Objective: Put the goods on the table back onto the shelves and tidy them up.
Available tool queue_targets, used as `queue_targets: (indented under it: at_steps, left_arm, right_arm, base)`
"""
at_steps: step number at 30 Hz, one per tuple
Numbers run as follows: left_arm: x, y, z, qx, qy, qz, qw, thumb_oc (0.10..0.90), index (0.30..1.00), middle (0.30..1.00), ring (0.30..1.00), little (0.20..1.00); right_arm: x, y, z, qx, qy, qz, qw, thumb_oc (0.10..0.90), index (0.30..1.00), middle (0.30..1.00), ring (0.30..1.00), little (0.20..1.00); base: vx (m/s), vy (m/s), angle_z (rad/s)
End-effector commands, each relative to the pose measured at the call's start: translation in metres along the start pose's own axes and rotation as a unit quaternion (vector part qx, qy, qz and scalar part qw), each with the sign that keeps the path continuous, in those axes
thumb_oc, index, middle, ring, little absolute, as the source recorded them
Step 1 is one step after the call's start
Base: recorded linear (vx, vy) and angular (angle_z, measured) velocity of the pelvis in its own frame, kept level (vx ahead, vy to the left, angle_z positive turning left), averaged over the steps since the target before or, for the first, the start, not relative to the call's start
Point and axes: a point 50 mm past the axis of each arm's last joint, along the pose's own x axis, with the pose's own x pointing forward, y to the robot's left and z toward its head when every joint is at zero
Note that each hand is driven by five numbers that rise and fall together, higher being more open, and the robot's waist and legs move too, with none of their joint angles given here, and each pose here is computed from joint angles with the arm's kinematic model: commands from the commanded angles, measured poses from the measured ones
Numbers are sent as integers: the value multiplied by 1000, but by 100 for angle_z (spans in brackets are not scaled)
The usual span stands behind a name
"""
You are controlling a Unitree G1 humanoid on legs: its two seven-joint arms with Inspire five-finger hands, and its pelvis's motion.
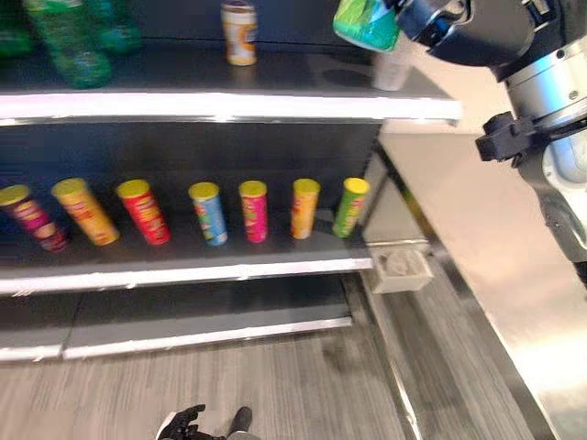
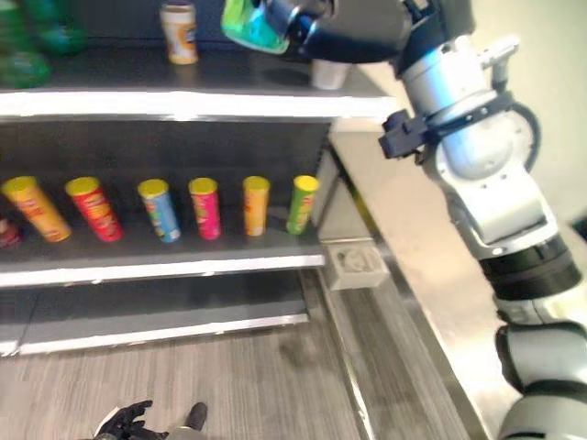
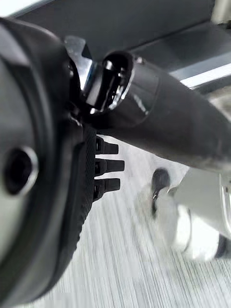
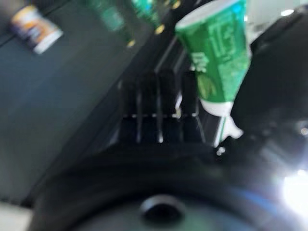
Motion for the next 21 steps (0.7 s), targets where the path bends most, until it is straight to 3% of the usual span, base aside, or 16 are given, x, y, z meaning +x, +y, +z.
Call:
queue_targets:
  at_steps: [1,10,14,21]
  left_arm:
    - [3,15,14,36,-24,18,999,800,900,900,900,900]
    - [1,34,7,7,-12,57,998,800,900,900,900,900]
    - [2,49,23,9,-39,74,996,800,900,900,900,900]
    - [2,35,17,-16,-31,53,998,800,900,900,900,900]
  right_arm:
    - [20,-24,26,-4,-61,-56,997,400,300,300,300,300]
    - [40,-17,3,-26,-13,-78,996,400,300,300,300,300]
    - [43,-33,-19,-57,46,-108,991,400,300,300,300,300]
    - [54,-13,-32,-51,72,-84,992,400,300,300,300,300]
  base:
    - [82,252,17]
    - [2,235,3]
    - [51,-101,25]
    - [96,-108,39]
